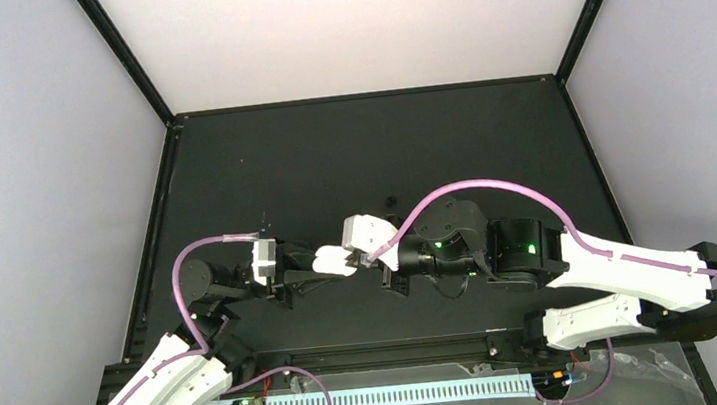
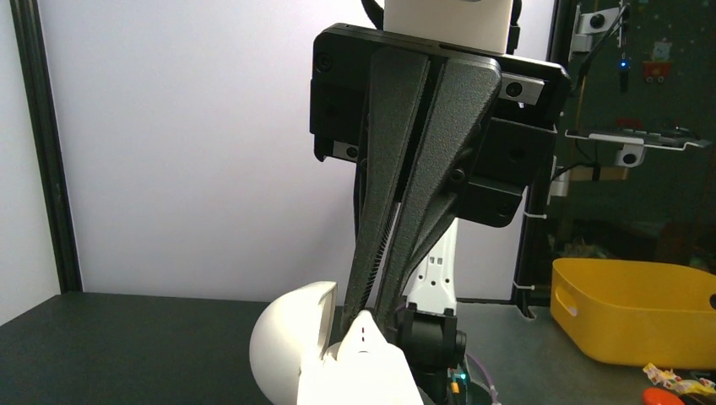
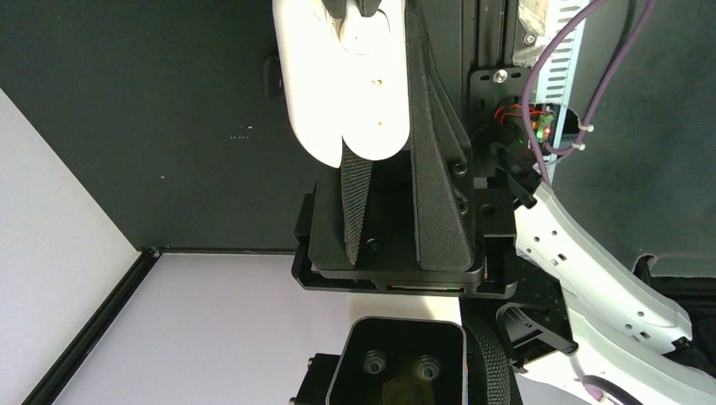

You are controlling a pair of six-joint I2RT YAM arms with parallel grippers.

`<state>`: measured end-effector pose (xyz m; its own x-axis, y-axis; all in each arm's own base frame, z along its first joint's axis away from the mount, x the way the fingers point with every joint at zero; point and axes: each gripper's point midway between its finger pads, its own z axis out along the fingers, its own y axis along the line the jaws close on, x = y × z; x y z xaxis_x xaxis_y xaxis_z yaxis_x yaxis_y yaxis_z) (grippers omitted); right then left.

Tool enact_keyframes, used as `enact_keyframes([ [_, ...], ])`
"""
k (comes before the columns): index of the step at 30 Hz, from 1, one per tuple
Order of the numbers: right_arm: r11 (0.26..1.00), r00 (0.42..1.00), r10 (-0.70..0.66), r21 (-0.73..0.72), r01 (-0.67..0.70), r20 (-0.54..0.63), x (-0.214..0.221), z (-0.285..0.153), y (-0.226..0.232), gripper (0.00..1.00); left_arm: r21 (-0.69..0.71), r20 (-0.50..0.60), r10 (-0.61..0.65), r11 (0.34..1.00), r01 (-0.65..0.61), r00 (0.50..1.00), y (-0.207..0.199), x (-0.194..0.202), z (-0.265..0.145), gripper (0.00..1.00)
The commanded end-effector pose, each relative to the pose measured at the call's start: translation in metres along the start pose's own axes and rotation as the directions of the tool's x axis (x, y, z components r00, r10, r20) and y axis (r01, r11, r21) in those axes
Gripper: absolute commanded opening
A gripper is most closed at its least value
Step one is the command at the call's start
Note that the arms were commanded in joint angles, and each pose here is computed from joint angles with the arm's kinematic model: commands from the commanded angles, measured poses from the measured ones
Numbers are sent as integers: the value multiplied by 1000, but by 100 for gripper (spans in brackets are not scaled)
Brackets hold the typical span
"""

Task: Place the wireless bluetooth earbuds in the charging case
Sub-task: Place the earbud in the charging case.

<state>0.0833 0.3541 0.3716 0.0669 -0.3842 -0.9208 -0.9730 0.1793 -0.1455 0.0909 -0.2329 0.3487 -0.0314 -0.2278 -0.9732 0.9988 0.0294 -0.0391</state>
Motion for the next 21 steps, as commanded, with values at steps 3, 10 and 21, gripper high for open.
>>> enact_keyframes([
  [3,1000,999,-3,-18,2,-34,5,6,6,1,-4,59,60,998,-60,996,-5,-28,0,2],
  [10,1000,999,27,-14,-27,28,-13,-7,4,12,-11,49,51,999,-51,998,-3,-21,-1,2],
  [21,995,965,94,-48,-85,247,-70,-71,1,31,-33,32,41,999,-40,999,0,-12,-3,2],
])
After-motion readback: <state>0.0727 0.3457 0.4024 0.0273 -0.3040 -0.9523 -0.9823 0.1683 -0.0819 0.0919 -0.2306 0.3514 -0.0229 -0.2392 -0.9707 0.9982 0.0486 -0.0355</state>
